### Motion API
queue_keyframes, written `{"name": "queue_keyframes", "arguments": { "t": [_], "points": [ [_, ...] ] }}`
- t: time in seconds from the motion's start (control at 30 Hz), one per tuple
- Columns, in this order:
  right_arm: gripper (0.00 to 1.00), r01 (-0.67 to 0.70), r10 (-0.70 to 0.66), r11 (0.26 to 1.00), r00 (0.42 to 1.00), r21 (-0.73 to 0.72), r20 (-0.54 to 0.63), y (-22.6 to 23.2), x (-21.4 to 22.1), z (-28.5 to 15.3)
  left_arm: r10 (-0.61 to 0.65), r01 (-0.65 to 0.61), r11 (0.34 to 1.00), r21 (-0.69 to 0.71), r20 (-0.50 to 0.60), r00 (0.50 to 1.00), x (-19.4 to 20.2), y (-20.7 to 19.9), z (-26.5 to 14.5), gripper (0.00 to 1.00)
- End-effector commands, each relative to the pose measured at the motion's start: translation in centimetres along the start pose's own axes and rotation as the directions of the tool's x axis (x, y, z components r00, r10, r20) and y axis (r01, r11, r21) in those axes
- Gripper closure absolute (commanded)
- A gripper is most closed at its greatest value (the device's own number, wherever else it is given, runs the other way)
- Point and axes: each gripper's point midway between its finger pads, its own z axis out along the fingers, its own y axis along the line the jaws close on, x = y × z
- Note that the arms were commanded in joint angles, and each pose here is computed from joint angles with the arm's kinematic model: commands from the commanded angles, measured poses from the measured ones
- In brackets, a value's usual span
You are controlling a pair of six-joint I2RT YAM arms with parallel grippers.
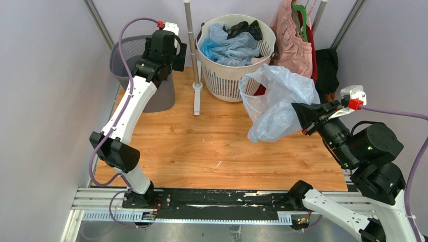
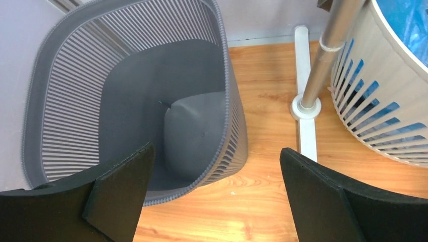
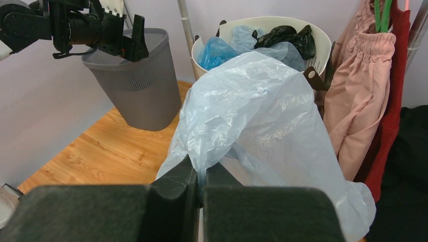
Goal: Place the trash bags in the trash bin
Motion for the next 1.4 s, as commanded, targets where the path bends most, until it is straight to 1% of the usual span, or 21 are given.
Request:
{"name": "queue_keyframes", "arguments": {
  "t": [0.0, 0.23, 0.27, 0.4, 0.53, 0.57, 0.6, 0.7, 0.77, 0.83, 1.03, 1.13, 1.27, 1.37],
  "points": [
    [1.0, 0.021, -0.021, 1.0, 1.0, 0.023, -0.016, -0.7, 0.5, -0.6, -0.033, 0.033, 0.999, -0.015, -0.036, 0.999, 1.4, 0.4, 2.3, 0.0],
    [1.0, 0.029, -0.029, 0.999, 0.999, 0.029, -0.016, -0.9, 0.6, -1.0, -0.036, 0.039, 0.999, 0.021, -0.109, 0.993, 5.1, -0.9, 3.7, 0.0],
    [1.0, 0.03, -0.029, 0.999, 0.999, 0.03, -0.017, -0.9, 0.6, -1.0, -0.034, 0.037, 0.999, 0.026, -0.119, 0.992, 5.5, -1.1, 3.8, 0.03],
    [1.0, 0.029, -0.029, 0.999, 0.999, 0.031, -0.016, -0.9, 0.6, -1.1, -0.033, 0.041, 0.998, 0.045, -0.166, 0.986, 7.4, -1.6, 4.0, 0.28],
    [1.0, 0.032, -0.032, 0.999, 0.999, 0.03, -0.011, -1.0, 0.3, -1.3, -0.025, 0.038, 0.997, 0.061, -0.203, 0.979, 8.4, -1.7, 3.3, 0.67],
    [1.0, 0.032, -0.032, 0.999, 0.999, 0.029, -0.011, -1.0, 0.3, -1.3, -0.024, 0.038, 0.997, 0.063, -0.206, 0.978, 8.4, -1.5, 2.9, 0.73],
    [1.0, 0.033, -0.033, 0.999, 0.999, 0.029, -0.01, -1.0, 0.3, -1.3, -0.025, 0.04, 0.997, 0.067, -0.203, 0.979, 8.4, -1.4, 2.5, 0.77],
    [1.0, 0.033, -0.032, 0.999, 0.999, 0.03, -0.012, -1.0, 0.3, -1.3, -0.023, 0.039, 0.996, 0.085, -0.182, 0.983, 7.3, -0.9, 1.0, 0.86],
    [1.0, 0.032, -0.032, 0.999, 0.999, 0.03, -0.01, -0.9, 0.2, -1.3, -0.017, 0.037, 0.993, 0.113, -0.17, 0.985, 6.4, -0.8, -0.2, 0.88],
    [1.0, 0.033, -0.033, 0.999, 0.999, 0.029, -0.01, -0.9, 0.1, -1.3, -0.018, 0.042, 0.987, 0.157, -0.152, 0.988, 5.3, -0.7, -1.7, 0.89],
    [1.0, 0.033, -0.033, 0.999, 0.999, 0.027, 0.001, -0.8, -0.7, -1.1, -0.047, 0.075, 0.936, 0.344, -0.09, 0.995, 2.6, -1.7, -7.5, 0.9],
    [1.0, 0.035, -0.035, 0.999, 0.999, 0.021, 0.003, -0.6, -1.1, -1.0, -0.025, 0.036, 0.912, 0.408, -0.033, 0.999, 1.5, -2.2, -11.0, 0.9],
    [1.0, 0.046, -0.046, 0.999, 0.999, 0.025, 0.005, -0.7, -1.5, -0.9, 0.009, -0.022, 0.858, 0.514, 0.028, 1.0, 1.0, -3.3, -15.8, 0.9],
    [1.0, 0.054, -0.054, 0.998, 0.999, 0.03, 0.006, -0.8, -1.9, -0.8, 0.002, -0.05, 0.767, 0.639, 0.076, 0.997, 1.2, -5.0, -19.8, 0.9]
  ]
}}
